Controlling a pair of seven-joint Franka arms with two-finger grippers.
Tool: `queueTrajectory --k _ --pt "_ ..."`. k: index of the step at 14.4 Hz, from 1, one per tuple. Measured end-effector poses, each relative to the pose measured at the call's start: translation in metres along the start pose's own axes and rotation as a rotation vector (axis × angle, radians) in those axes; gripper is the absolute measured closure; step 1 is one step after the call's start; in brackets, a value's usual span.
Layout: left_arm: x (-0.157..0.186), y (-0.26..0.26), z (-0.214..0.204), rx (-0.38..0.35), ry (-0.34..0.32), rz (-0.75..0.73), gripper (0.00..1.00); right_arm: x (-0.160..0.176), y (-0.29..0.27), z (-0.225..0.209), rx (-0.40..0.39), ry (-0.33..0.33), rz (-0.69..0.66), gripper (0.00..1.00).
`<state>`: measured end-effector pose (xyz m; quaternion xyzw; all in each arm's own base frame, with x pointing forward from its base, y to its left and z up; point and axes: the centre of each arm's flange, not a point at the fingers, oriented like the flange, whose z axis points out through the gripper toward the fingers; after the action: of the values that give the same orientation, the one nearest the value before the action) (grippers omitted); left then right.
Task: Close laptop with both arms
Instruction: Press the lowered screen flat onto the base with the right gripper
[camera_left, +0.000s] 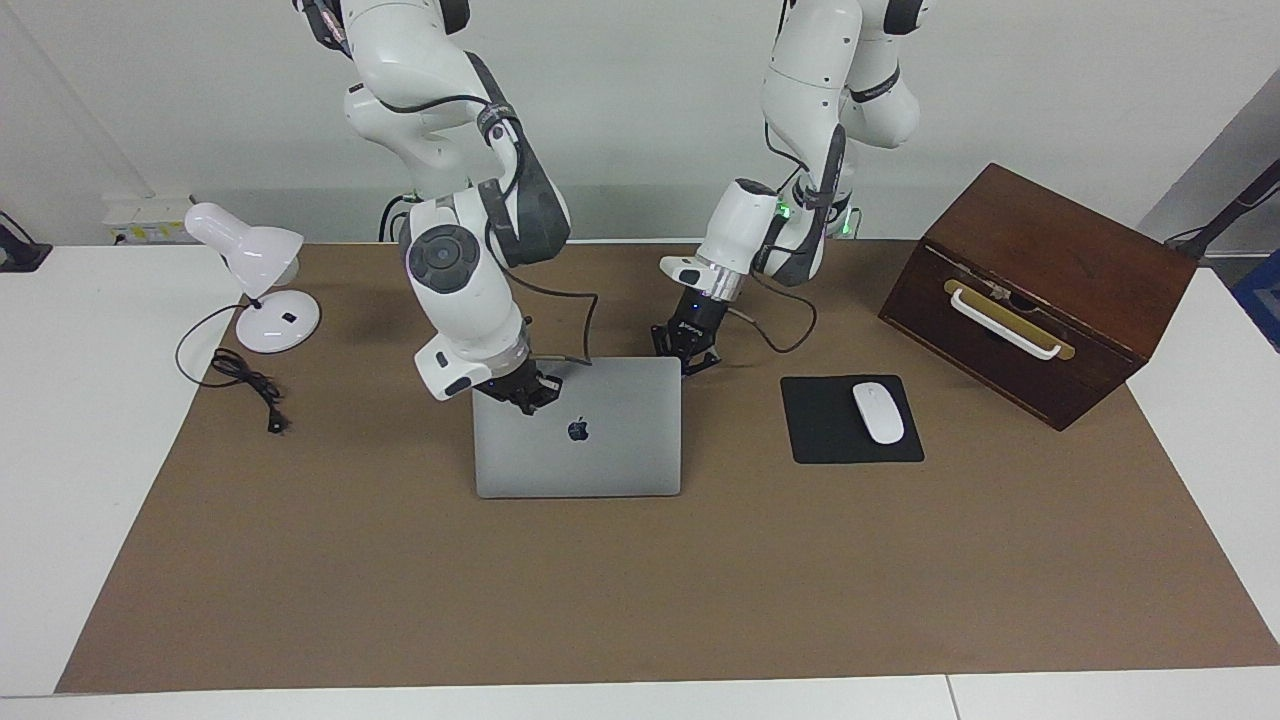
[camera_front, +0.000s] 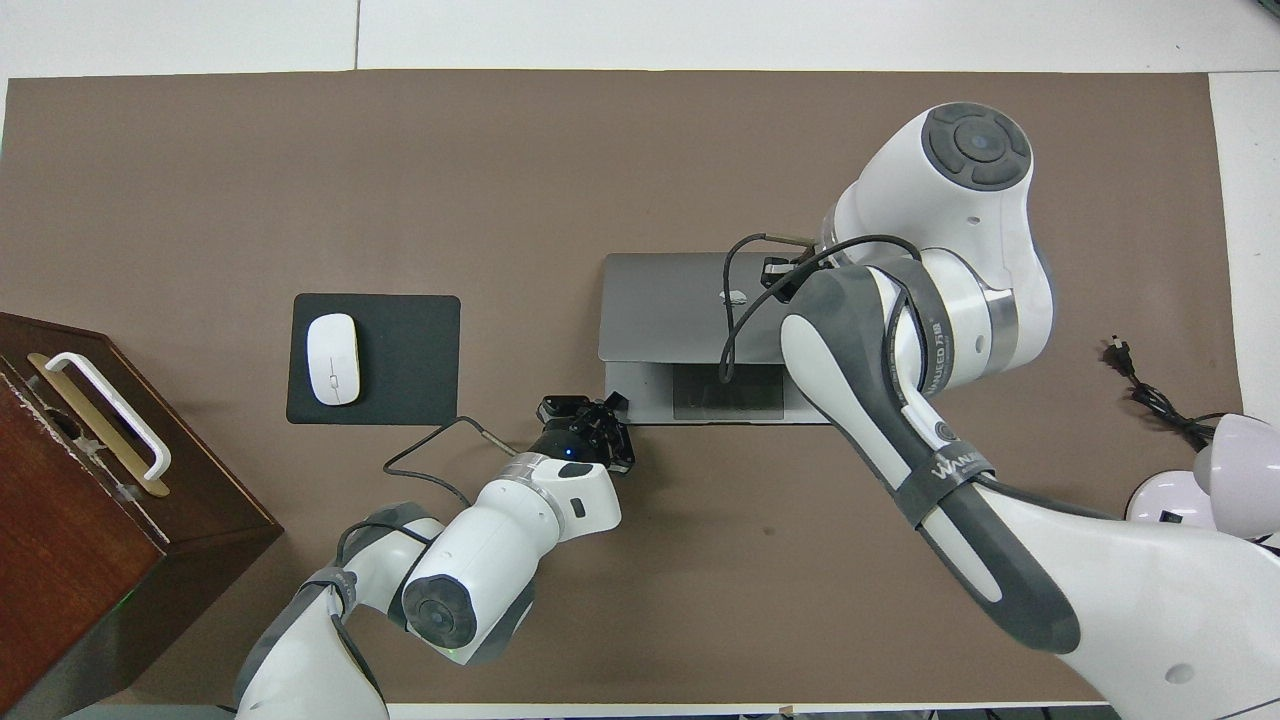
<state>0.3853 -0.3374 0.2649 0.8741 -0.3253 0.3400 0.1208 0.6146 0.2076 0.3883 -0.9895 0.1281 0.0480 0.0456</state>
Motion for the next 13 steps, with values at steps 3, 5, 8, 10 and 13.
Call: queueTrajectory --k 3,5,8,10,13 --pt "0.000 0.000 0.000 0.000 0.000 0.000 0.99 -0.001 0.001 0.010 0.004 0.008 0.002 0.99" --pt "0.000 0.000 0.000 0.000 0.000 0.000 0.99 -0.001 0.002 0.015 0.009 0.020 0.003 0.99" --pt "0.000 0.000 0.000 0.000 0.000 0.000 0.99 -0.001 0.004 0.028 0.013 0.031 0.007 0.99" --pt "0.000 0.000 0.000 0.000 0.000 0.000 0.99 0.000 0.005 0.037 0.012 0.034 0.008 0.99" --pt "0.000 0.000 0.000 0.000 0.000 0.000 0.99 0.000 0.005 0.044 0.011 0.034 0.008 0.99"
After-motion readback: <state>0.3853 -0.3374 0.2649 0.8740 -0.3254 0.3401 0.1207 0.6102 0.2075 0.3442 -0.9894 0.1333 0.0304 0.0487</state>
